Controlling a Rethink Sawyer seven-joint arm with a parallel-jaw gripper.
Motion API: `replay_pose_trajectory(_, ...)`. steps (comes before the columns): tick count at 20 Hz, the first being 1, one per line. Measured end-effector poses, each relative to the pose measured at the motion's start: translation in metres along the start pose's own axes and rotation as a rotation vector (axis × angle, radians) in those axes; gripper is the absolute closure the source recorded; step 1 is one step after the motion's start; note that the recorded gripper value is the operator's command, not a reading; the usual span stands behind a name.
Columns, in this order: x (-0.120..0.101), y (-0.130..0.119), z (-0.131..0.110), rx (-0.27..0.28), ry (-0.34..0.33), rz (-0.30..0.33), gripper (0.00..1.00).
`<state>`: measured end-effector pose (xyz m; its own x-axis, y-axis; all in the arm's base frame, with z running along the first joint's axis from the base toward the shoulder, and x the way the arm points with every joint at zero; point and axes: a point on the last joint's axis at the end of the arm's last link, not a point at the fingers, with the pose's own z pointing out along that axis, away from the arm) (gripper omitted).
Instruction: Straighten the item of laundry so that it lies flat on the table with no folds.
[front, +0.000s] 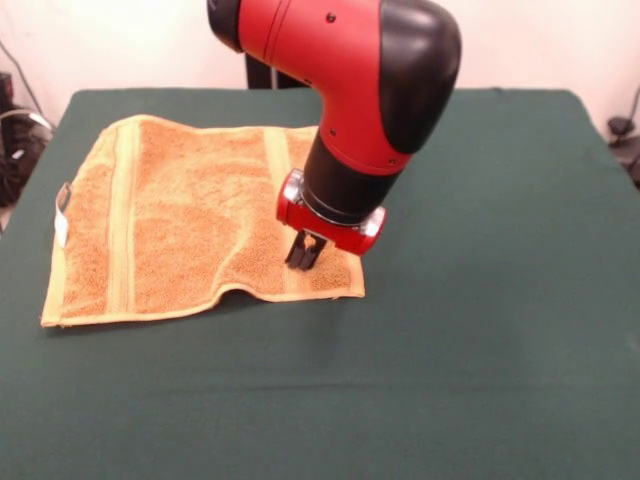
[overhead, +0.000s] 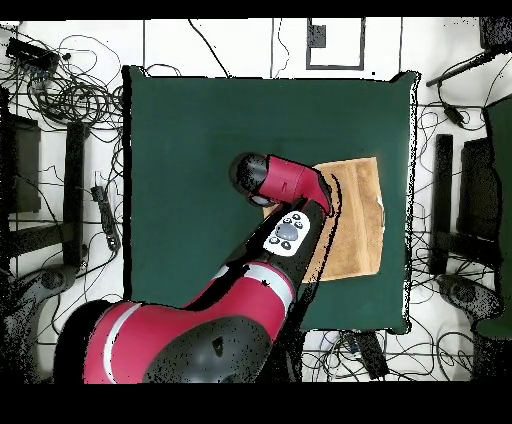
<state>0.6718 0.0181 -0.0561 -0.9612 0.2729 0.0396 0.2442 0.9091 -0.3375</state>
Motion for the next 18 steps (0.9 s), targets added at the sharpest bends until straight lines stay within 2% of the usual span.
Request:
replay_pose_trajectory(8, 0.0005, 0.0008, -0.0003, 0.004, -0.002, -0.002, 1.00)
replay_pose_trajectory(13, 0.0027, 0.0048, -0.0005, 0.030, -0.020, -0.024, 1.00)
replay_pose_trajectory(18, 0.0038, 0.0049, -0.0007, 0.033, -0.026, -0.047, 1.00)
